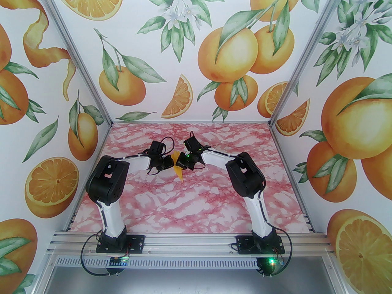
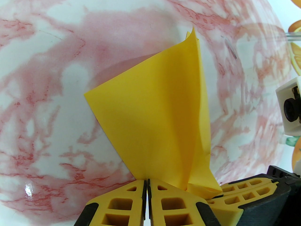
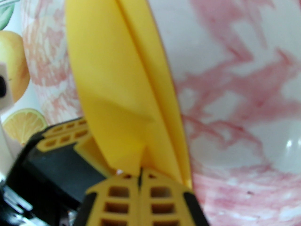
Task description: Fold a paper plane with a square sheet of paper (fold left side to right side)
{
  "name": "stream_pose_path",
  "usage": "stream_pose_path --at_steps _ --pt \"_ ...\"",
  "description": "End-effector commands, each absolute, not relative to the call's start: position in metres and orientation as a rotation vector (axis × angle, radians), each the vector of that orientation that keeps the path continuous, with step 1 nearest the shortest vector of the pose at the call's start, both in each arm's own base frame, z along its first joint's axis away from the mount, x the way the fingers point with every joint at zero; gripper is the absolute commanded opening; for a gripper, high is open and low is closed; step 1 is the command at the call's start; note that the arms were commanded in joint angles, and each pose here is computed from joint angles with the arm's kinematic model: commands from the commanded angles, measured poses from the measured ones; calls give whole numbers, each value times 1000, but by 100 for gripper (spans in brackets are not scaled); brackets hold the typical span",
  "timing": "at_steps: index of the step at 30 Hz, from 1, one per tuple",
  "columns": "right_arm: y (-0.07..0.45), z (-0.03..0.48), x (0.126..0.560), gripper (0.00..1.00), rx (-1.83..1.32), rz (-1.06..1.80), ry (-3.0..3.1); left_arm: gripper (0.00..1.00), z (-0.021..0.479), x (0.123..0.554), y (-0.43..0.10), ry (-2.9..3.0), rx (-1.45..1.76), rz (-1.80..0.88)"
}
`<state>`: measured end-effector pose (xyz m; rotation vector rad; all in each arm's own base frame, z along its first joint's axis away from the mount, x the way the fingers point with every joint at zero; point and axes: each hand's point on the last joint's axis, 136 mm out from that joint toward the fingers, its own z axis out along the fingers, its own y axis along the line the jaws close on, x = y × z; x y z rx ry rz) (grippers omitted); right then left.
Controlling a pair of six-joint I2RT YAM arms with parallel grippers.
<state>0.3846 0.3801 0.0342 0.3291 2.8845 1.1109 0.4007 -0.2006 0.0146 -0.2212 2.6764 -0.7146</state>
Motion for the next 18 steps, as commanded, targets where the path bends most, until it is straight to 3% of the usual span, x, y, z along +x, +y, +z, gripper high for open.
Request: stream_pose_path --at_steps 1,18 --pt "390 30 386 0 303 1125 2889 11 -4 386 -226 2741 -173 -787" --pt "387 14 382 0 308 1080 2924 13 3 390 -224 2726 -182 -786"
